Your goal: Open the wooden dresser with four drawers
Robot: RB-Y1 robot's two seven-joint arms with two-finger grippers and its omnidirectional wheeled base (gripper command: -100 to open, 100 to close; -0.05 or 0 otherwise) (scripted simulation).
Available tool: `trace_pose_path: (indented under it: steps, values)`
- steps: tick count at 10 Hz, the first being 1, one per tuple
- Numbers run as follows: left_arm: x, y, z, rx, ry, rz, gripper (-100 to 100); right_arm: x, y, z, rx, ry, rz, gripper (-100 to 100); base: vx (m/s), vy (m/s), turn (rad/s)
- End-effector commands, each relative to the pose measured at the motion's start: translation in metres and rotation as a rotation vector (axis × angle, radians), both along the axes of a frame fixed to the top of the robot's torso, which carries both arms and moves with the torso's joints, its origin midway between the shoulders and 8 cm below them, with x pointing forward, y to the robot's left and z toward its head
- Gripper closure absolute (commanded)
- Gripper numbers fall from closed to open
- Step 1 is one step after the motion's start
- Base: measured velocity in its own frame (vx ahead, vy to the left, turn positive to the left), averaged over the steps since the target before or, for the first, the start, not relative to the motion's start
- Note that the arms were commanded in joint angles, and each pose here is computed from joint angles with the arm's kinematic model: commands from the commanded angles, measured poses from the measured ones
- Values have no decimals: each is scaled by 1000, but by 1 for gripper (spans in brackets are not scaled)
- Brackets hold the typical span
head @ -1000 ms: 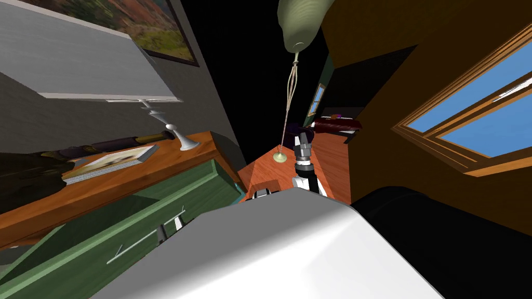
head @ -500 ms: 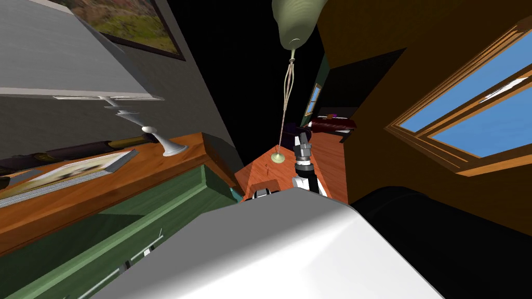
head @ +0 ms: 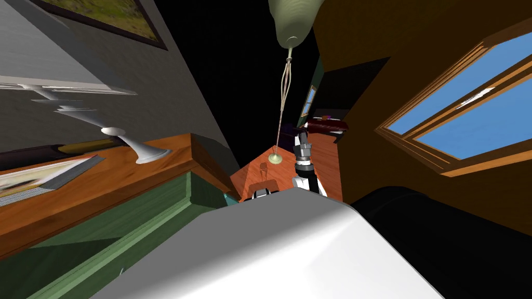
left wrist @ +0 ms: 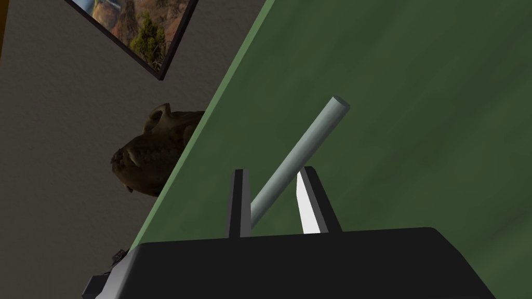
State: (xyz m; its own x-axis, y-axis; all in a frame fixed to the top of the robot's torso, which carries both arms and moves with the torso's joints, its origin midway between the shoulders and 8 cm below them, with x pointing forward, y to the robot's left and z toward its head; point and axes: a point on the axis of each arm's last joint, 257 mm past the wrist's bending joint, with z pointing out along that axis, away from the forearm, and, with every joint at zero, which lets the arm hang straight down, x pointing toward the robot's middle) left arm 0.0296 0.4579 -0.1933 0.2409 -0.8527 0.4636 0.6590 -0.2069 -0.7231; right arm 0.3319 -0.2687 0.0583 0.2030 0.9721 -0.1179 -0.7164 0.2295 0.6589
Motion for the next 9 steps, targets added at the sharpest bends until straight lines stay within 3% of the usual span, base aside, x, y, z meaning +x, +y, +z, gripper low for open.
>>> trace_pose_path:
  steps: [1, 2, 3, 4, 7, 8, 9]
  values:
    - [-37, 11, 9, 13, 22, 20, 100, 0, 0, 0, 0, 0, 0, 0, 78, -60, -59]
    - [-40, 9, 15, 29, -1, 18, 100, 0, 0, 0, 0, 0, 0, 0, 25, -20, 3]
    - [-37, 9, 5, 6, 24, 16, 100, 0, 0, 0, 0, 0, 0, 0, 9, -5, -2]
    - [-21, 9, 6, -1, 22, -3, -100, 0, 0, 0, 0, 0, 0, 0, -18, 5, 181]
    - [10, 8, 11, -5, 22, -41, -100, 0, 0, 0, 0, 0, 0, 0, -45, 8, 150]
    - [13, 8, 12, -10, 18, -44, -100, 0, 0, 0, 0, 0, 0, 0, -34, 5, 78]
    - [28, 6, 16, -9, 20, -63, -100, 0, 0, 0, 0, 0, 0, 0, -33, 12, 160]
